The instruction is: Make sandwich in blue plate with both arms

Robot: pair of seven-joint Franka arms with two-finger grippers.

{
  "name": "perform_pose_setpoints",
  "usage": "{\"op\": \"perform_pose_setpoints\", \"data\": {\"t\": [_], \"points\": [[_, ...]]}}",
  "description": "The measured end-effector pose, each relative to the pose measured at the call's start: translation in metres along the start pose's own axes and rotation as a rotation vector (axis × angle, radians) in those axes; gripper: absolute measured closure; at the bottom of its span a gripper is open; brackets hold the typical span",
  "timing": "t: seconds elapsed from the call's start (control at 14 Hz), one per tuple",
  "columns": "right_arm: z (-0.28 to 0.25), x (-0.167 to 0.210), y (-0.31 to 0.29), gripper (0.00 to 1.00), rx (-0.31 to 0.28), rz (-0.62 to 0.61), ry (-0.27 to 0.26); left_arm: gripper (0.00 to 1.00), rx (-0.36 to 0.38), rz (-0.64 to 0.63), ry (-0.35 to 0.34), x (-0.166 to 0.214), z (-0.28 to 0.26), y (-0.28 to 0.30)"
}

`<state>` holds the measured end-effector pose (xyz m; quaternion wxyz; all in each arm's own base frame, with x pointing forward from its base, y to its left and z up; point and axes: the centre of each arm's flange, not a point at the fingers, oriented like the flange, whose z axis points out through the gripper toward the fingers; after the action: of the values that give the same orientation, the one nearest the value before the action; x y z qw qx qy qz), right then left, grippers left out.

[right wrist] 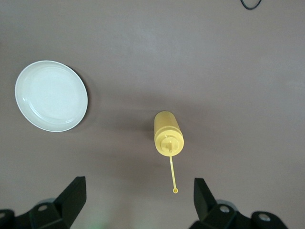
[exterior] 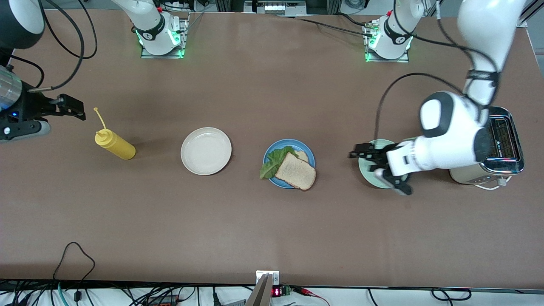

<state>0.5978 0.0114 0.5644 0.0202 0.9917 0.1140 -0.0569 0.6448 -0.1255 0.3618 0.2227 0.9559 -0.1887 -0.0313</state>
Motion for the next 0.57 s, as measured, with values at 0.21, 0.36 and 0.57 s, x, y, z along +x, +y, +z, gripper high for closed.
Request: {"op": "perform_pose_setpoints", "data": {"t": [0.21,0.36,0.57], "points": [[0.005,-0.003,0.011,0.00,0.005,0.024,-0.016,0.00,0.146,-0.006,-0.034,-0.010,-0.054,-0.025],[0.006,-0.004,0.013,0.00,0.006,0.031,-0.020,0.00,0.239,-0.078,-0.025,-0.017,-0.083,-0.030],[0.005,-0.003,0.012,0.00,0.006,0.031,-0.017,0.00,0.352,-0.208,0.038,-0.030,-0.133,-0.033]]}}
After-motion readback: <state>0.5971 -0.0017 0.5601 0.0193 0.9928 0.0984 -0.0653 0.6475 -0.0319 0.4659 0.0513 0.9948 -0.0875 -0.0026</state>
